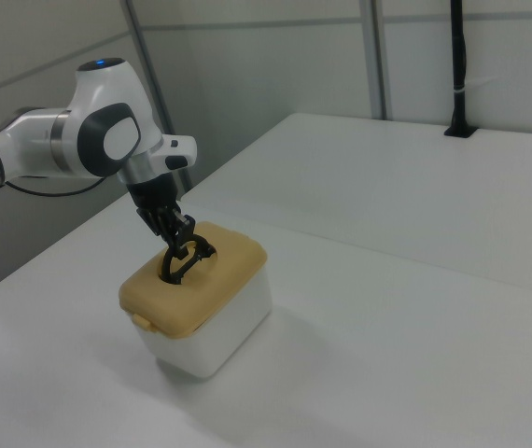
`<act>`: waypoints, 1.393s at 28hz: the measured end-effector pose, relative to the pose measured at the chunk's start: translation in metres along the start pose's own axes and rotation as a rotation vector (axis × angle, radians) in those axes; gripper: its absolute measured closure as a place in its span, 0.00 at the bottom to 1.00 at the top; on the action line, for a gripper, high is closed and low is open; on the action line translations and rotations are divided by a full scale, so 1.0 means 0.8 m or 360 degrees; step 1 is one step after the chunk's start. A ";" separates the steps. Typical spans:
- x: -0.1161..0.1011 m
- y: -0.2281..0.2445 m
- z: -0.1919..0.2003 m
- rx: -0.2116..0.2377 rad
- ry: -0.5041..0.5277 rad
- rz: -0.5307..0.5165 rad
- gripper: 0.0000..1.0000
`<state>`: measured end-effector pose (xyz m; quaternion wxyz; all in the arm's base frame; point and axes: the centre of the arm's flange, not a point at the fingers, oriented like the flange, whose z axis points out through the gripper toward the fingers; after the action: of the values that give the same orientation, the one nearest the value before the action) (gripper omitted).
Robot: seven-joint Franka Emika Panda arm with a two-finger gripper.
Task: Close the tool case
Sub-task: 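Lower the lid onto the rim of the white box and press it down, then open the gripper, release the handle and raise the gripper away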
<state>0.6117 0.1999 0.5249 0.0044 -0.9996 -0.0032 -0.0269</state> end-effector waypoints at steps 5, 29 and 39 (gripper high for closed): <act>0.003 -0.014 0.011 0.0002 -0.0015 -0.0021 0.89; 0.012 -0.019 0.024 -0.0018 0.0016 -0.0040 0.72; 0.014 -0.017 0.025 -0.0043 0.0026 -0.0045 0.32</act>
<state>0.6237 0.2138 0.5057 -0.0095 -0.9992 -0.0170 -0.0351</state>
